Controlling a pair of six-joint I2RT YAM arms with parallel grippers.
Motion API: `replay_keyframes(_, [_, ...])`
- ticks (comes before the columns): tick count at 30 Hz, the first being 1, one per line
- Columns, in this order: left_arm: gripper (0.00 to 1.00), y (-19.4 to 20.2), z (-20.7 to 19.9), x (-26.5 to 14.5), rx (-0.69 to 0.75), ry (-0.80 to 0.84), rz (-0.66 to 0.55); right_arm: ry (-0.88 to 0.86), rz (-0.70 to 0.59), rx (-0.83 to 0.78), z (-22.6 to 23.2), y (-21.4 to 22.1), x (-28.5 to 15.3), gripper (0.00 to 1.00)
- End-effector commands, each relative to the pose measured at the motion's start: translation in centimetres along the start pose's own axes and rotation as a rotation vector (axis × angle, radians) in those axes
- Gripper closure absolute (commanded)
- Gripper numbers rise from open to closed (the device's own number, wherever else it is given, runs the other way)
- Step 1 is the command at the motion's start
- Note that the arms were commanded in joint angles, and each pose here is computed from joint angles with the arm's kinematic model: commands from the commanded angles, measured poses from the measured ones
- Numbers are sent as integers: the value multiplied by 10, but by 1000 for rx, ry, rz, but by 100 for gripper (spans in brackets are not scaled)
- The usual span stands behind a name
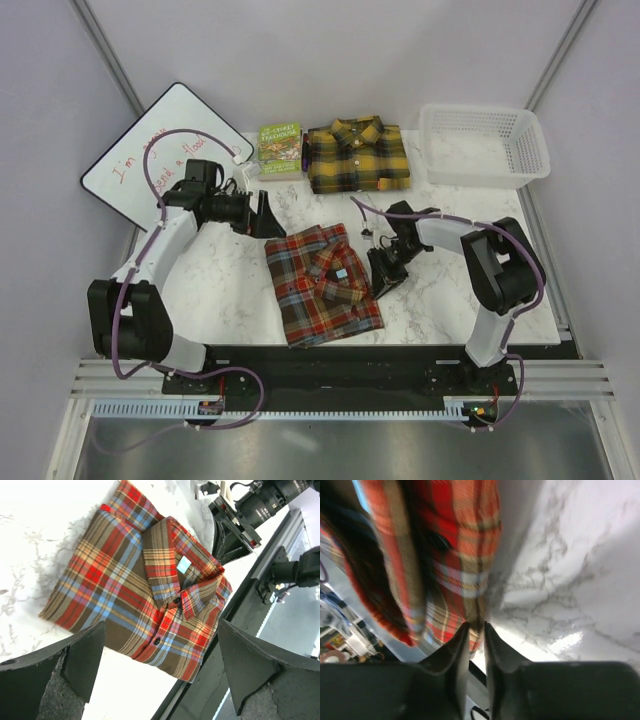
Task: Fold and stack the long sleeve shirts
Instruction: Fold the shirt
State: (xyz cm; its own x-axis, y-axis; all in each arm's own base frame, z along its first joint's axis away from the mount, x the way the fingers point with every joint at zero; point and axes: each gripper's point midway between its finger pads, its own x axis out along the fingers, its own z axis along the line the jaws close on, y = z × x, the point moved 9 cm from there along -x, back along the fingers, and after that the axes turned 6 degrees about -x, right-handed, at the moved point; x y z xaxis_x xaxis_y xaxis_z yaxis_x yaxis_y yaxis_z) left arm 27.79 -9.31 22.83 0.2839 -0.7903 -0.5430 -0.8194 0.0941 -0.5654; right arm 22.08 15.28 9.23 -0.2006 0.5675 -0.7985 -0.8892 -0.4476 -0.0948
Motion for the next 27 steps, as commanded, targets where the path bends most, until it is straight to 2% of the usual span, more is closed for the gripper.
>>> replay_keyframes(1, [1,1,-2,-14,30,-28,-61,-20,-44,-120,4,-31,-8,90])
replay_keyframes(2, [1,2,-2,-15,38,-33,-65,-7,-45,-140,3,-36,-9,100])
replay_keyframes(8, [1,8,1,-16,27,-20,-58,250,-137,-316,-11,-102,-33,100])
replay_keyframes(10, [3,11,4,-14,37,-25,-51,315,-182,-435,-3,-132,-41,100])
replay_keyframes(11, [4,13,8,-12,31,-43,-43,403,-184,-474,-3,-141,-45,100])
replay_keyframes(12, [5,15,15,-8,22,-64,-30,446,-213,-529,9,-156,-49,94])
replay_keyframes(14, [9,16,31,-3,24,-152,-8,511,-248,-531,14,-167,-63,86])
replay_keyframes(15, [14,17,44,3,9,-187,24,526,-296,-527,20,-170,-79,70])
replay_keyframes(16, [17,17,49,5,26,-197,35,531,-320,-510,23,-169,-87,61])
replay_keyframes(18, [24,13,56,10,40,-197,48,539,-374,-484,28,-158,-110,54])
replay_keyframes(20, [29,15,67,20,35,-189,83,507,-414,-466,34,-146,-126,53])
replay_keyframes(23, [33,26,85,37,-42,-203,154,460,-386,-425,30,-125,-124,55])
replay_keyframes(27, [46,47,94,51,-137,-179,232,382,-327,-356,25,-99,-119,58])
